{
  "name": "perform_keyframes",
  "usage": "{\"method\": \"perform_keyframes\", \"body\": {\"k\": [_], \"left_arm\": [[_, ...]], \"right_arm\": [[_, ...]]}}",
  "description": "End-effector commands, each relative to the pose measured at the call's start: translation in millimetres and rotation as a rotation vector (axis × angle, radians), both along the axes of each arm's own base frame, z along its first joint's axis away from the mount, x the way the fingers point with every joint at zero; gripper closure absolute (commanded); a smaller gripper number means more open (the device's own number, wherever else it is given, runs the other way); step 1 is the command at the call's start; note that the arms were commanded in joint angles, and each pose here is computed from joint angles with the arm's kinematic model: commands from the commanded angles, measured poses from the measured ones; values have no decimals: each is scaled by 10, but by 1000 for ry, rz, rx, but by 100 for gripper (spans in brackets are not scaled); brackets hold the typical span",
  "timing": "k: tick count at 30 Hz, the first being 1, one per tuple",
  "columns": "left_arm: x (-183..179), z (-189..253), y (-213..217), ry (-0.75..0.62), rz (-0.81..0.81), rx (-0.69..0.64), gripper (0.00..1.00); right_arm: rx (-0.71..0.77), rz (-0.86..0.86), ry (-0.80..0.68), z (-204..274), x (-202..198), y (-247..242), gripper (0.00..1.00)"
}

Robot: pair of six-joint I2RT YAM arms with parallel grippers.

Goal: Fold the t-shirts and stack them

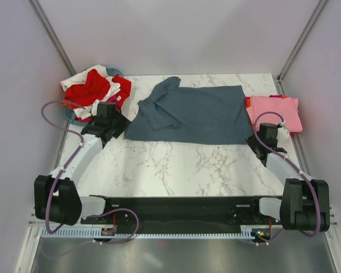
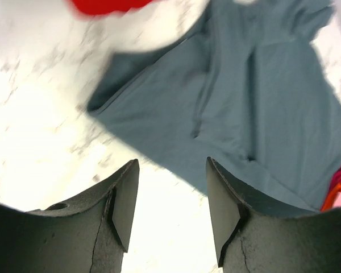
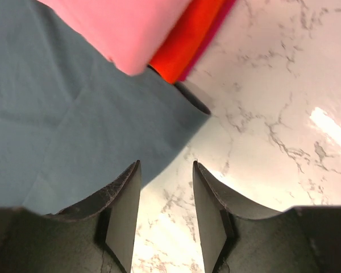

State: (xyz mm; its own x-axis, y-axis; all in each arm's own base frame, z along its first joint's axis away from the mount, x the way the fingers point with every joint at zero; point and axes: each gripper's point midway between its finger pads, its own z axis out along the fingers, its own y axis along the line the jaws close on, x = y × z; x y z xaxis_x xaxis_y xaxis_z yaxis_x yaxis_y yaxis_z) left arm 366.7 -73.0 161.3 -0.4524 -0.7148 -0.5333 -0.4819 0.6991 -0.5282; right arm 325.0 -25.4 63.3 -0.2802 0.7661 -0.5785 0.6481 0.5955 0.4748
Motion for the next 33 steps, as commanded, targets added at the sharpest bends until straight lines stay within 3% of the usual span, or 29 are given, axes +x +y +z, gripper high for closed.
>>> {"method": "perform_keyframes", "body": {"k": [1, 16, 18, 19, 23, 33], "left_arm": [[7, 42, 26, -121, 95, -96, 42], [-173, -469, 110, -64, 149, -137, 43], [-172, -499, 126, -61, 157, -139, 43], [-183, -533, 124, -55, 158, -141, 43], [-175, -611, 116, -54, 158, -149, 45], [-43, -928, 100, -60, 168, -152, 54]], "right_arm": [[21, -74, -89, 93, 92, -66, 51], [105, -227, -55, -356, 204, -137, 53], [103, -240, -44, -401, 176, -150, 68], [97, -246, -41, -414, 157, -165, 82], [71, -235, -21, -417, 86, -181, 98], [97, -164, -18, -398, -35, -55, 100]]}}
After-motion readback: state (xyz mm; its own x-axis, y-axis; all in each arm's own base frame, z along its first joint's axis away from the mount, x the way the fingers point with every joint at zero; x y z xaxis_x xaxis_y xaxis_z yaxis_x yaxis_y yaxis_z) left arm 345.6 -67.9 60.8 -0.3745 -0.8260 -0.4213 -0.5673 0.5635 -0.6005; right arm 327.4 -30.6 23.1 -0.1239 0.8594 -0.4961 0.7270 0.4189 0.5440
